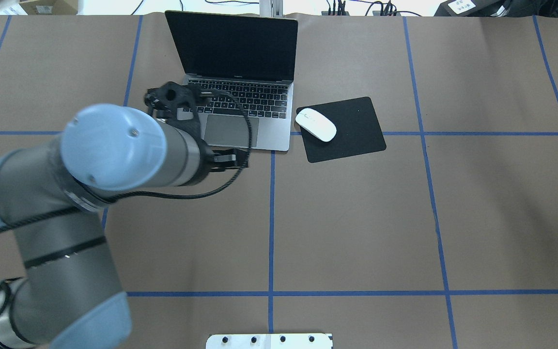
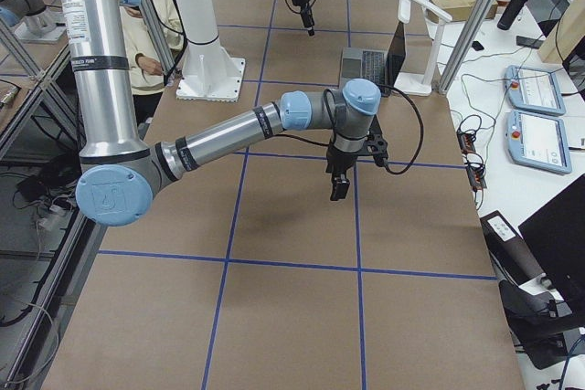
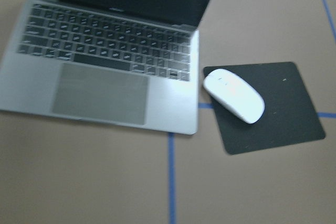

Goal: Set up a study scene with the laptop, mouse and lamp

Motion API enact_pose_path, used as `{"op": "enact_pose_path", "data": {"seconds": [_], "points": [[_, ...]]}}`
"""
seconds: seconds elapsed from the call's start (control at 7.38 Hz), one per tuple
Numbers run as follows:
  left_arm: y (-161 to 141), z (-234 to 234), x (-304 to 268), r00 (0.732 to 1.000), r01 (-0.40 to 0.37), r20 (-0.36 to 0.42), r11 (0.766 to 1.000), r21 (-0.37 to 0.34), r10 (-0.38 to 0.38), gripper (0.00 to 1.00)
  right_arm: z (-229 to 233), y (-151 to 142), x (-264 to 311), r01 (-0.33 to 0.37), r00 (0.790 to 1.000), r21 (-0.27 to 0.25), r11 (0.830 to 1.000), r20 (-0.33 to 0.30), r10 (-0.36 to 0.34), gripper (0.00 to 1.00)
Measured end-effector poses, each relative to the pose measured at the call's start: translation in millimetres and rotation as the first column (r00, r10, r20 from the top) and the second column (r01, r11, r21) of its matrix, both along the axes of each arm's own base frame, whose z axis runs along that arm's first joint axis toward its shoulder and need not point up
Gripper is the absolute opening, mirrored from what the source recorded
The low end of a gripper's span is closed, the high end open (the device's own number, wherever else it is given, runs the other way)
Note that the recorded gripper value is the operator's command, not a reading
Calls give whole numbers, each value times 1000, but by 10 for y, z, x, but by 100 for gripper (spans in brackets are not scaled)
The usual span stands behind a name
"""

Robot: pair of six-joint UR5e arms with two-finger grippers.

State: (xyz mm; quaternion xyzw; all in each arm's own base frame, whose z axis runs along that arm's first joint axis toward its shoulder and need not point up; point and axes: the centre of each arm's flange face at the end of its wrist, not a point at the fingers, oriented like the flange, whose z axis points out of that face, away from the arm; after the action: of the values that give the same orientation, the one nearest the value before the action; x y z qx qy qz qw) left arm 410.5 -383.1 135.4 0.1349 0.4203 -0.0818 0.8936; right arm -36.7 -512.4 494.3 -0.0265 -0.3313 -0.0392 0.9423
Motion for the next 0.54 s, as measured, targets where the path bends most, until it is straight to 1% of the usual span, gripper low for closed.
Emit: {"op": "enact_pose_path", "data": {"seconds": [0.14, 0.27, 0.41, 0.54], "points": [[-255, 259, -360, 996, -45, 74, 998, -43, 48, 100, -4, -12, 50, -16, 1000, -2, 1000, -8, 16, 100], [-544, 628, -809, 985, -99, 135, 992, -79, 109, 100, -4, -27, 99, -27, 1000, 3, 1000, -13, 27, 100], [-784, 1064, -1289, 970, -147, 178, 984, -105, 164, 100, 30, -51, 121, -33, 999, 11, 999, -15, 33, 100], [-971, 1476, -1743, 955, -184, 214, 976, -115, 206, 100, 113, -81, 127, -36, 999, 15, 999, -14, 36, 100]]}}
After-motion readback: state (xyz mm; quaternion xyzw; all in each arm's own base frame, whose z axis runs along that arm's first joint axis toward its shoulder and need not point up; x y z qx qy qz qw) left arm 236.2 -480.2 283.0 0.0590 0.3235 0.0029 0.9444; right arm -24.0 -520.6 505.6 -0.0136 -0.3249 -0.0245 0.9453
